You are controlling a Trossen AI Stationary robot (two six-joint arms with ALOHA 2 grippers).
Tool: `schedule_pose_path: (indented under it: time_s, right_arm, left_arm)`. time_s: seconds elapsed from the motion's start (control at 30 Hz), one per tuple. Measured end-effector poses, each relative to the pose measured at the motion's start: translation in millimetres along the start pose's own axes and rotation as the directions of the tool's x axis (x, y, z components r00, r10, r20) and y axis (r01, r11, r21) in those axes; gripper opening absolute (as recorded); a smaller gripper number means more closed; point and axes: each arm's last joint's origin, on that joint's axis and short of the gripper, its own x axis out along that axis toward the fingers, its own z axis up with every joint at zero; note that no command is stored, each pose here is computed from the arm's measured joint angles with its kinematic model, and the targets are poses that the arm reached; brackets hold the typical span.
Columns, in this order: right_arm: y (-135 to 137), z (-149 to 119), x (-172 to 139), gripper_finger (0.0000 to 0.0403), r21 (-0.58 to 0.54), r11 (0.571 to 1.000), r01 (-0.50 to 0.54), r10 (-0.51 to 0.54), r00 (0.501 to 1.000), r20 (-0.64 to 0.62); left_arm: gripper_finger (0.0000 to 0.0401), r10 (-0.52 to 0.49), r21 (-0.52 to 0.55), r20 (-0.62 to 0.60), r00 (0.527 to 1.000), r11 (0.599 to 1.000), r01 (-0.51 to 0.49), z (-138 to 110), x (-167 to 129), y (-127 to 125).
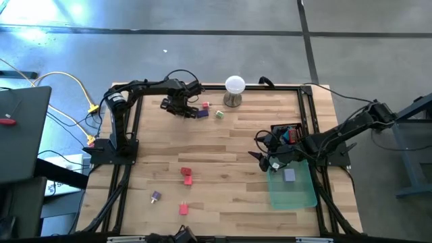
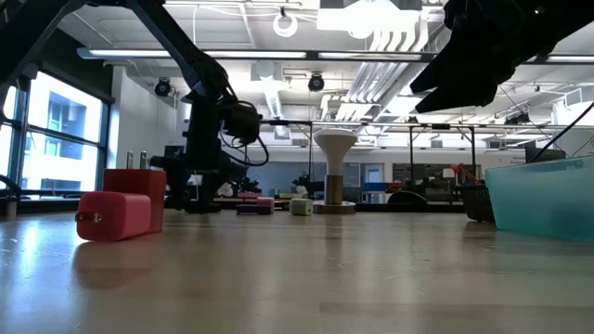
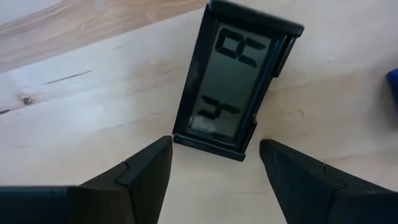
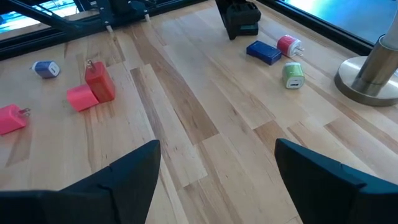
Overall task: Pick & Place Office items
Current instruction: Put the black digital clock into the black basket
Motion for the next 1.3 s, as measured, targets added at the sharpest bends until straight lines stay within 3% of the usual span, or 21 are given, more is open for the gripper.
schedule_pose_path:
  time_s: [0.27, 0.43, 0.8, 1.17, 1.3]
  right_arm:
    - [0, 0, 0, 0.0303, 0.0, 1.0, 0.0, 0.0, 1.0, 0.0]
    - [0, 0, 0, 0.0303, 0.0, 1.0, 0.0, 0.0, 1.0, 0.0]
    - [0, 0, 0, 0.0303, 0.0, 1.0, -0.001, 0.001, 1.0, 0.0]
    - [0, 0, 0, 0.0303, -0.001, 1.0, 0.0, 0.0, 1.0, -0.001]
    - [0, 0, 0, 0.0303, -0.001, 1.0, 0.0, 0.0, 1.0, -0.001]
  left_arm:
    - [0.025, -0.028, -0.019, 0.007, 1.0, 0.999, 0.028, 10, 1, 9]
    - [0.025, -0.053, 0.042, 0.021, 0.998, 0.998, 0.052, 13, 1, 9]
    - [0.025, -0.037, 0.07, 0.053, 0.998, 0.997, 0.034, 15, 1, 9]
    - [0.0249, -0.038, 0.038, 0.149, 0.988, 0.999, 0.033, 22, 0, 5]
    - [0.0228, -0.042, 0.029, 0.155, 0.987, 0.999, 0.038, 22, 0, 5]
